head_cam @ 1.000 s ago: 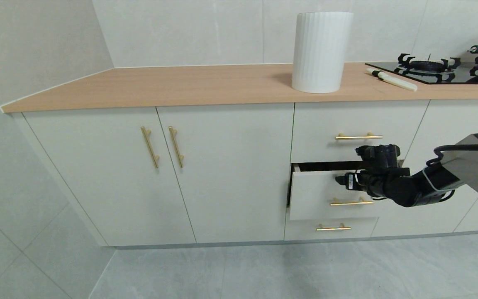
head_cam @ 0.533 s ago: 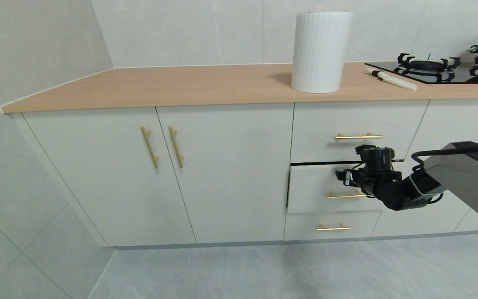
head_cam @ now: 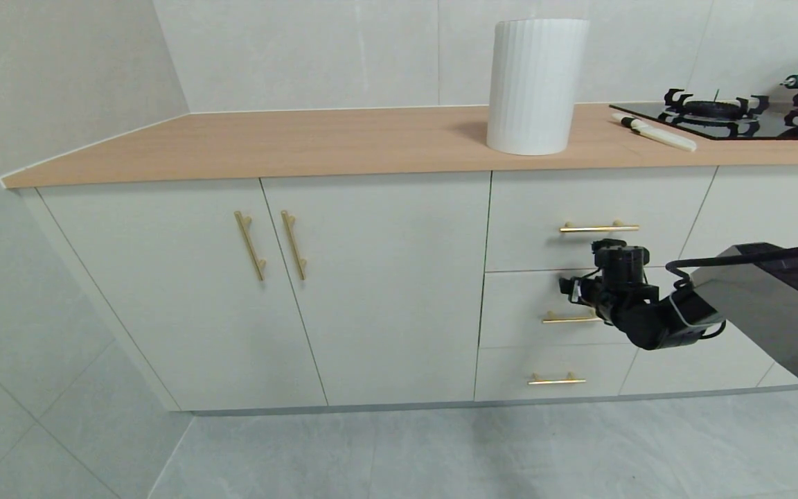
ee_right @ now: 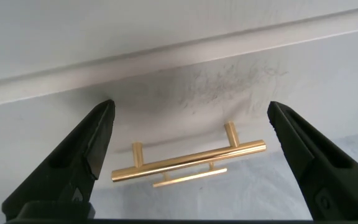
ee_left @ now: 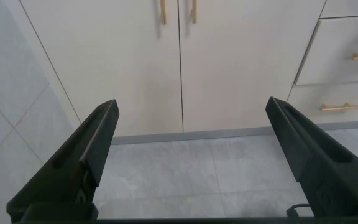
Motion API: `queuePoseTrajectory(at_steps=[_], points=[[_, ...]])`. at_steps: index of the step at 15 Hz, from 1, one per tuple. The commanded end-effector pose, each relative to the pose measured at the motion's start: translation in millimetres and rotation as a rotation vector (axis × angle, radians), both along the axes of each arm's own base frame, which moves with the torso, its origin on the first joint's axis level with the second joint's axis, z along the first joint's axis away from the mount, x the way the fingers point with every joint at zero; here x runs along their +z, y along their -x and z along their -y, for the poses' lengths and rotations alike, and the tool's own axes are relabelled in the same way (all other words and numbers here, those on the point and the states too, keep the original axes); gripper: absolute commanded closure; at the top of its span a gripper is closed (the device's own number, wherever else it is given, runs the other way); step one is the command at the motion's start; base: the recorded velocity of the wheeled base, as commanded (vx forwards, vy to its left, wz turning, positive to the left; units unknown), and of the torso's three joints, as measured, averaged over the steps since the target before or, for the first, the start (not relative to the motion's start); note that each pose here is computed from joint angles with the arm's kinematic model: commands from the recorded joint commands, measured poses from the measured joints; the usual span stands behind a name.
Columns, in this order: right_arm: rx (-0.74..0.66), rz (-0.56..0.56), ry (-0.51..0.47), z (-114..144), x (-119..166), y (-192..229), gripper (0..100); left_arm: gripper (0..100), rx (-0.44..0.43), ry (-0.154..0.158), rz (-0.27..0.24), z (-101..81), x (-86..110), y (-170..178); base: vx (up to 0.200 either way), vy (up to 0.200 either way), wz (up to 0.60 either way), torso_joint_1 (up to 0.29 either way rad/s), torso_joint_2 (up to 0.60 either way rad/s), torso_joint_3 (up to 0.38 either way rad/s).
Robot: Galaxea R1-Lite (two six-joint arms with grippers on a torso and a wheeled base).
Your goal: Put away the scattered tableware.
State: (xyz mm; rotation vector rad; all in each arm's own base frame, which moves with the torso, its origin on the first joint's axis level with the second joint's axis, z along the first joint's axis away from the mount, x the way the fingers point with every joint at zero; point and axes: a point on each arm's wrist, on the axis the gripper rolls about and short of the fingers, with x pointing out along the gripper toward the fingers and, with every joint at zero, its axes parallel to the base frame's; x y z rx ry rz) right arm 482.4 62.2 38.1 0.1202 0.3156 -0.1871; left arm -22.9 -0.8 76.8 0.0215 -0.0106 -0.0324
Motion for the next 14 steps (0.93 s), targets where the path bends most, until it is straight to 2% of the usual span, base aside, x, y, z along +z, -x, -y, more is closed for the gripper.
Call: queuePoseTrajectory(at_steps=[1, 7, 10, 12, 13, 14], points=[[-0.01, 0.015, -0.009, -1, -2, -4, 0, 0, 0.0, 0.0, 0.001, 0.0, 0.0, 0, 0.0, 0.0, 0.0, 0.0, 0.0, 0.0], [-0.019, 0.022, -0.011, 0, 2, -3, 0, 0, 0.0, 0.0, 0.001, 0.0, 0.0, 0, 0.0, 0.0, 0.0, 0.0, 0.0, 0.0], [-0.067, 0.081, -0.011, 10, 55, 26, 0, 0, 0.0, 0.0, 0.001, 0.0, 0.0, 0, 0.0, 0.0, 0.0, 0.0, 0.0, 0.0], [-0.071, 0.192, -0.021, 17, 108, 83, 0, 0, 0.0, 0.0, 0.001, 0.0, 0.0, 0, 0.0, 0.0, 0.0, 0.0, 0.0, 0.0], [-0.08, 0.234, -0.02, 20, 121, 101, 0, 0, 0.0, 0.0, 0.001, 0.0, 0.0, 0, 0.0, 0.0, 0.0, 0.0, 0.0, 0.0], [-0.101, 0.306, -0.004, 26, 143, 140, 0, 0, 0.0, 0.0, 0.001, 0.0, 0.0, 0, 0.0, 0.0, 0.0, 0.0, 0.0, 0.0]])
